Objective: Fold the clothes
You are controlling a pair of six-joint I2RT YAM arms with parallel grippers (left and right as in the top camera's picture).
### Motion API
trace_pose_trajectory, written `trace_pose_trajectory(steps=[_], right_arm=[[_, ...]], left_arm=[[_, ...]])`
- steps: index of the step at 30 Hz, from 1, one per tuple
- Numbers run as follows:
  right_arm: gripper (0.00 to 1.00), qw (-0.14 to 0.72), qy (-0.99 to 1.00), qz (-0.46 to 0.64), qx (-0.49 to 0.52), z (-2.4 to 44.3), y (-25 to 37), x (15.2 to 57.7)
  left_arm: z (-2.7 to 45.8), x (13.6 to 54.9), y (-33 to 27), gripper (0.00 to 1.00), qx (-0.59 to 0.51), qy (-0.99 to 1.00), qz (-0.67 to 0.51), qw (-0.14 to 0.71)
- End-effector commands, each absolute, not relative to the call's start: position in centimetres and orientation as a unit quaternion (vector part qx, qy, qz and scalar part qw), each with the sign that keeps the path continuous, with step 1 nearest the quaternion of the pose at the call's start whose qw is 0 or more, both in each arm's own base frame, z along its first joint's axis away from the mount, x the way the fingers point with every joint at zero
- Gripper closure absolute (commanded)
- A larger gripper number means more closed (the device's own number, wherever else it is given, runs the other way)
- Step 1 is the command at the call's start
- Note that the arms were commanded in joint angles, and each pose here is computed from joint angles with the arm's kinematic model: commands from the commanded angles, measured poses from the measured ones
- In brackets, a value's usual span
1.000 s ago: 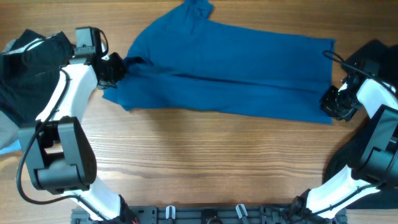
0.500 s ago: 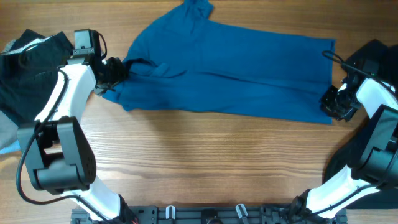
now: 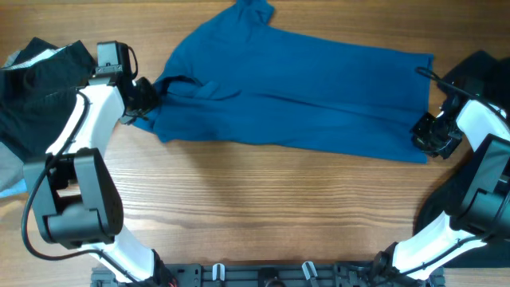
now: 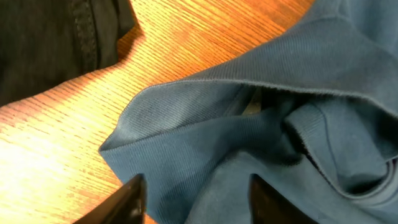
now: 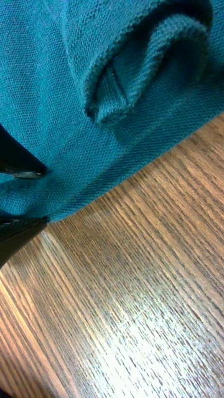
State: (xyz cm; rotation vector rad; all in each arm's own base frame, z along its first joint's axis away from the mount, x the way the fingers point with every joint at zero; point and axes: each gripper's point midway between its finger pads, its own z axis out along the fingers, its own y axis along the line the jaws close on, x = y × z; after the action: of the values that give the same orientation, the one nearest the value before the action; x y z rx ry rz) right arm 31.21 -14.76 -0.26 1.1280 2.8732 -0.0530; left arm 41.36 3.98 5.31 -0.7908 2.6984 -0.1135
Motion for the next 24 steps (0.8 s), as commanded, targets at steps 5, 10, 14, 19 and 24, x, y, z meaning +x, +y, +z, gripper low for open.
trace_pose_trajectory(steps=[5, 10, 14, 19, 24], right_arm=[[0.6, -0.021, 0.924, -0.062, 0.376, -2.4, -15.6, 28.8], [0.55, 0.001, 0.918, -0.063, 0.392, -0.9, -15.9, 29.5], [0.52, 0.056, 0.917, -0.052, 0.393, 2.4, -16.4, 31.4], [0.48, 0.129, 0.911, -0.039, 0.389, 7.3, -16.4, 32.8], [0.41, 0.209, 0.911, 0.007, 0.354, 12.3, -15.0, 34.1]], left_arm=[[2.2, 40.7, 4.3, 0.46, -0.28, 0.951, -0.029, 0.131], [1.5, 40.6, 3.6, 0.54, -0.277, 0.952, -0.045, 0.12], [1.7, 41.1, 3.0, 0.55, -0.274, 0.951, -0.067, 0.124], [0.8, 41.1, 3.0, 0.6, -0.275, 0.952, -0.065, 0.118], [-0.7, 40.5, 2.9, 0.63, -0.276, 0.954, -0.062, 0.096]])
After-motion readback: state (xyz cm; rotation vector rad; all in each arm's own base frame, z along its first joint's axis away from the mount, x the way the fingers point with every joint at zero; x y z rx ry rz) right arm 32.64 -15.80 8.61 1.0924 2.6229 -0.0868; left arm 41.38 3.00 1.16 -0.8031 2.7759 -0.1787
